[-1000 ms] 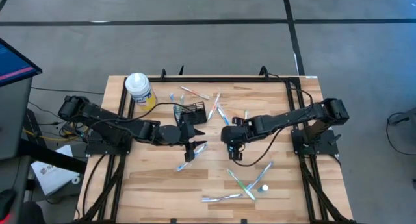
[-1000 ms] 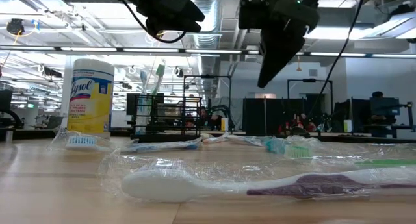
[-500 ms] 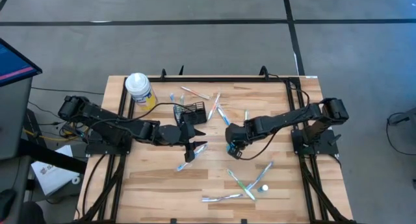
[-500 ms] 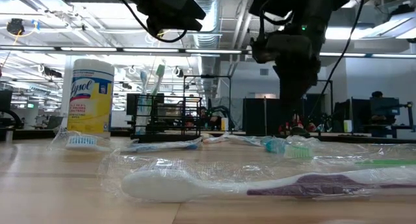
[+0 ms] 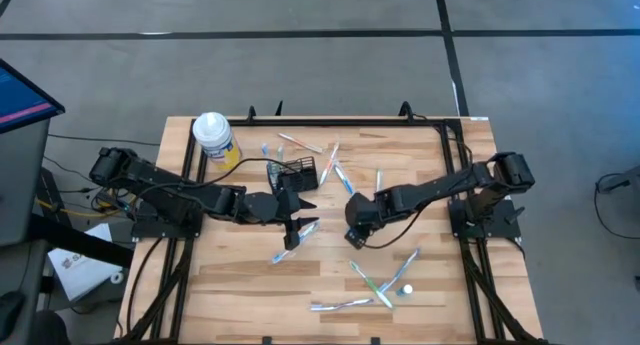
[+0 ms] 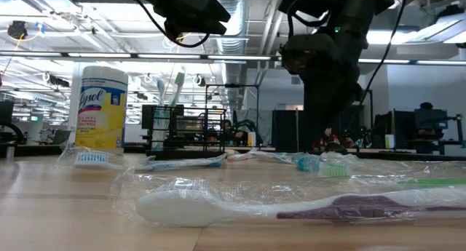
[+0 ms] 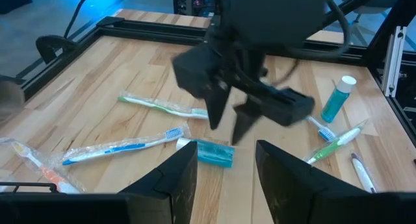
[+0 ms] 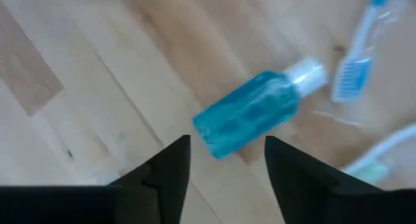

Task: Pick & Place toothbrushing station
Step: Put the top mouthwash bottle into the mesh organizer

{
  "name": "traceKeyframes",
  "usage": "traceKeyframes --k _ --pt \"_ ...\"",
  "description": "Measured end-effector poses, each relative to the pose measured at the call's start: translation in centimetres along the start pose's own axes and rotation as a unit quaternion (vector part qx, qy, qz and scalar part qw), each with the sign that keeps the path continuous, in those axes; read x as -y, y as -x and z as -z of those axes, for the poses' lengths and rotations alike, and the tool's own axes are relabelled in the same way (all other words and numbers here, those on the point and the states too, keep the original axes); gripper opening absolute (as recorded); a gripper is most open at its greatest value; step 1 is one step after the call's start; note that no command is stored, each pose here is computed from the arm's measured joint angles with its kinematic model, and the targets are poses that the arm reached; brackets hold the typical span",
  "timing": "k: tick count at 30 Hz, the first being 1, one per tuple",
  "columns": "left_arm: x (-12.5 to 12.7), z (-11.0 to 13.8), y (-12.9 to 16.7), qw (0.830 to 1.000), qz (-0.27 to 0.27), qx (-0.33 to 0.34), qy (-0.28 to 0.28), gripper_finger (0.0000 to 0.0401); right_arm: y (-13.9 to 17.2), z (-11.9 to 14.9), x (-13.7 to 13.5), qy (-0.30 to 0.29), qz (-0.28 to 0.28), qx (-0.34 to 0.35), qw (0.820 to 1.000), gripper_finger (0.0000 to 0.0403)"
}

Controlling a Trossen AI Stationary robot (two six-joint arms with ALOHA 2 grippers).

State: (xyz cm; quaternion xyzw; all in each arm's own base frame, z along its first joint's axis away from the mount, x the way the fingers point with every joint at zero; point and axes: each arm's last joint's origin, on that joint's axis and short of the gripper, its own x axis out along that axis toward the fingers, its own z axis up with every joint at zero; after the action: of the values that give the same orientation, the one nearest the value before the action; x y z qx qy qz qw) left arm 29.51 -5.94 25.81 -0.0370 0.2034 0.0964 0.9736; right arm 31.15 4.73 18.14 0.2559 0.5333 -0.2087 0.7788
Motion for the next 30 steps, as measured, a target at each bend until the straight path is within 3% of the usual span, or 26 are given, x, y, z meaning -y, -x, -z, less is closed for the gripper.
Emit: traceKeyframes --k 6,12,30 --pt "0.0 0.0 0.0 1.0 0.0 0.002 0.0 0.015 -2.1 0.7 -0.3 -0.003 0.024 -0.02 1.0 0.0234" --pt "0.0 0.0 0.0 1.0 -0.001 0.0 -0.001 0.015 -4.7 0.8 -0.7 -0.005 0.03 -0.03 0.999 0.0244" --pt "0.0 0.0 0.0 1.0 -0.001 0.002 0.0 0.015 -4.3 0.0 -1.1 -0.042 0.009 0.016 0.999 0.0244"
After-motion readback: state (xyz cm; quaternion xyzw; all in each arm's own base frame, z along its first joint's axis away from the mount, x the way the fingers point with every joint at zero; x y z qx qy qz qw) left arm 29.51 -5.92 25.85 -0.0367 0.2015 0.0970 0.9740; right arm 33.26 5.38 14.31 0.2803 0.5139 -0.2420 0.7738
